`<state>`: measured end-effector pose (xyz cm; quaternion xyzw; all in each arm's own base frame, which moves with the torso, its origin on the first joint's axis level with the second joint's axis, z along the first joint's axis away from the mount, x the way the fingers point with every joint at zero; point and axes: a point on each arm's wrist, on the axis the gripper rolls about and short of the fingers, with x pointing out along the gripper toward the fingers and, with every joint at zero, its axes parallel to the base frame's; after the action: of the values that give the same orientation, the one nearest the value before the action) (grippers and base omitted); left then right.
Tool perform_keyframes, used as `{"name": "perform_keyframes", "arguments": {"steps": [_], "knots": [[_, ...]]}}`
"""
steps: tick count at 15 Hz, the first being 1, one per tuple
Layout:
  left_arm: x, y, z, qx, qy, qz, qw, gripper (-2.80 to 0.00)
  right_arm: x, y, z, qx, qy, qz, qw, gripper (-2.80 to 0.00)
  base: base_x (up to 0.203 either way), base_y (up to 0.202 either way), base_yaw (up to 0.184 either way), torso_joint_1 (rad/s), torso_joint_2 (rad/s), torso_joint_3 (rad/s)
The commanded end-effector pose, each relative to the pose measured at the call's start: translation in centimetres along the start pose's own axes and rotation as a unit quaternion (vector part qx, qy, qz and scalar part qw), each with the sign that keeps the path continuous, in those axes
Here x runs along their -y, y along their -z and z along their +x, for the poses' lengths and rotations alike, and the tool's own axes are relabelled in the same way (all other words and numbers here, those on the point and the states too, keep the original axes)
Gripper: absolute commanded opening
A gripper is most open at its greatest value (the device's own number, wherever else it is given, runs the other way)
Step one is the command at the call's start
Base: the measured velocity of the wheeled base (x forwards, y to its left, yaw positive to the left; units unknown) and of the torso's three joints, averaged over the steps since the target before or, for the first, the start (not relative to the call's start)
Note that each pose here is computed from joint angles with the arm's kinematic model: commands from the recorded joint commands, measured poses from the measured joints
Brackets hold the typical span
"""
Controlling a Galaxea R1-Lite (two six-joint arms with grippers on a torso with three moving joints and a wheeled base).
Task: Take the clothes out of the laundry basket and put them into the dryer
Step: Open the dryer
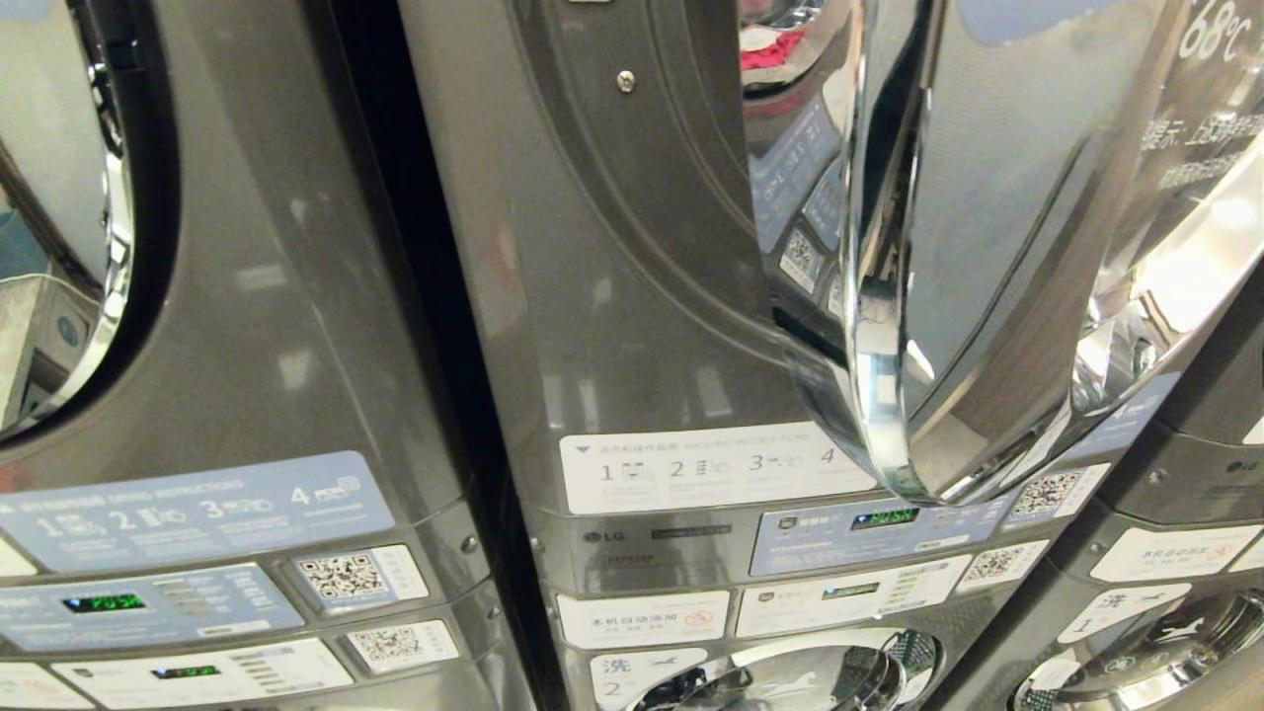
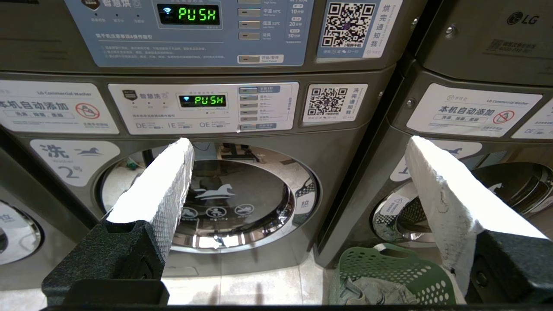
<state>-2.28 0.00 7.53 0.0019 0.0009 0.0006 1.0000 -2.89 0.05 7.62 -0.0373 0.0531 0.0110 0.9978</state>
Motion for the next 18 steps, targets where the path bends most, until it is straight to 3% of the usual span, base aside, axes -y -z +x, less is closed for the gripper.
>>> {"name": "perform_keyframes", "arguments": {"steps": [1,4,13,18], "knots": [[0.00,0.04,0.02,-0.001,0.000,0.000,1.0000,-2.80,0.00,-0.02,0.00,-0.001,-0.001,-0.001,1.000,0.00,0.000,0.000,0.000,0.000,0.00,0.000],[0.00,0.04,0.02,-0.001,0.000,0.001,1.0000,-2.80,0.00,0.01,0.02,-0.001,-0.001,0.001,1.000,0.00,-0.066,0.000,0.000,0.011,0.01,0.001],[0.00,0.04,0.01,-0.001,0.000,0.001,1.0000,-2.80,0.00,-0.03,0.00,0.000,0.000,0.022,1.000,0.00,-0.191,0.000,0.002,-0.002,0.00,0.001],[0.00,0.05,0.02,-0.002,0.000,0.001,1.0000,-2.80,0.01,-0.07,-0.01,0.001,0.001,0.025,1.000,0.00,-0.019,0.000,0.000,0.009,0.00,-0.003]]}}
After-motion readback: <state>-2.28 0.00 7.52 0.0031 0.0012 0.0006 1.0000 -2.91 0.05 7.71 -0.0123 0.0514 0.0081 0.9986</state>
